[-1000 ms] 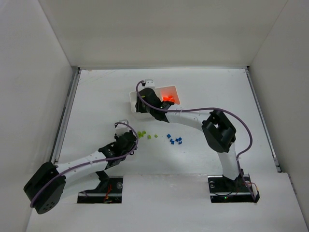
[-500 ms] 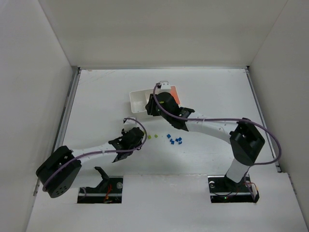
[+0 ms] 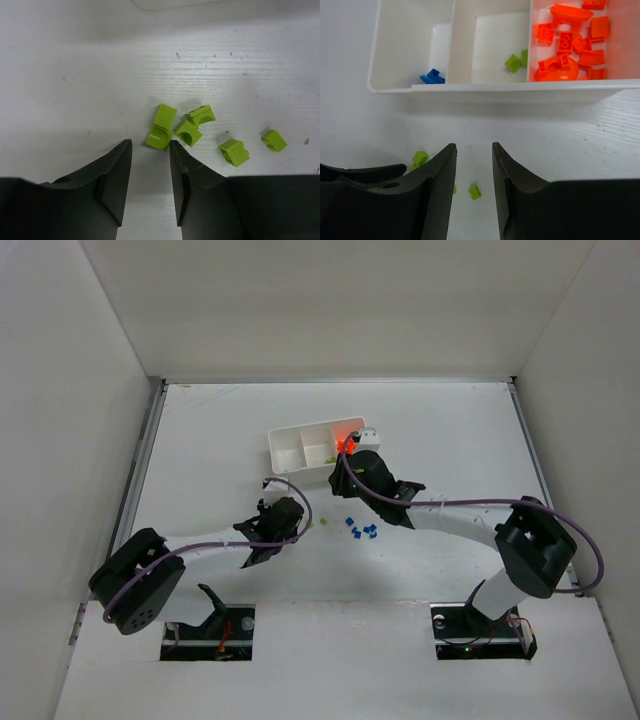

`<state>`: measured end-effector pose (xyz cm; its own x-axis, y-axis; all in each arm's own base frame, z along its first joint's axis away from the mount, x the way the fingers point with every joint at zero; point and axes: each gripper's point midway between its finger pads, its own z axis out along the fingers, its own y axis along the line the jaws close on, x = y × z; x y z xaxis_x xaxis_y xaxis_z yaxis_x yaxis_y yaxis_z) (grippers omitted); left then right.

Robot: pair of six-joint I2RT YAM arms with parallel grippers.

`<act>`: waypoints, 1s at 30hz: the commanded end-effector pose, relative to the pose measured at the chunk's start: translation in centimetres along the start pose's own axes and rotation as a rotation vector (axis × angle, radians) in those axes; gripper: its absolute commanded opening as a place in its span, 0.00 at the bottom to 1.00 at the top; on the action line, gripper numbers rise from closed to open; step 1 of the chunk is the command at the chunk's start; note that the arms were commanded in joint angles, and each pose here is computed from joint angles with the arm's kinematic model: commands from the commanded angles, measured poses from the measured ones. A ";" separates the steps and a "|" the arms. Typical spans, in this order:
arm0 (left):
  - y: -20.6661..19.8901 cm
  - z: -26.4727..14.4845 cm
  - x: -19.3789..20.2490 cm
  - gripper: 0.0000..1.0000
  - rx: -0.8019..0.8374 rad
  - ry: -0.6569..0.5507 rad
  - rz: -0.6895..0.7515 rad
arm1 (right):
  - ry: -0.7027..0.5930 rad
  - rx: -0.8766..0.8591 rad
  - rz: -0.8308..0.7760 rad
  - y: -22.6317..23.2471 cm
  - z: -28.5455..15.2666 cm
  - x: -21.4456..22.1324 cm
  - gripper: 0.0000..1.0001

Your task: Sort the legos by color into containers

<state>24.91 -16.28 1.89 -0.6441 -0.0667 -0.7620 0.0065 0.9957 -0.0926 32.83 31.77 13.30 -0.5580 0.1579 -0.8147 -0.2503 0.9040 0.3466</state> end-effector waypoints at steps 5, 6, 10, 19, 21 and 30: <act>-0.9 0.5 -1.1 0.26 0.004 -0.019 0.017 | -0.125 -0.033 0.068 -0.4 -1.8 -3.6 0.40; -1.0 0.6 -1.3 0.23 0.008 -0.025 0.016 | -0.126 -0.029 0.064 -0.6 -2.0 -3.5 0.40; -1.7 -0.2 -2.0 0.15 0.035 -0.045 0.010 | -0.127 -0.020 0.070 -1.9 -3.2 -2.9 0.40; -3.7 -5.4 -8.8 0.13 0.143 -0.170 -0.091 | -0.111 0.048 0.081 -7.1 -5.6 0.1 0.40; -4.7 -5.6 -10.9 0.14 0.162 -0.197 -0.107 | -0.109 0.060 0.086 -8.0 -6.0 0.7 0.40; -10.5 -0.2 -18.7 0.16 0.207 -0.236 -0.099 | -0.078 0.070 0.144 -9.6 -8.1 4.0 0.39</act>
<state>34.23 -23.93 16.59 -0.4633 -0.2093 -0.8611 0.0854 0.9566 -0.2785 26.99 20.39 9.77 -0.5447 0.2563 -0.7985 -0.1281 0.9156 0.3812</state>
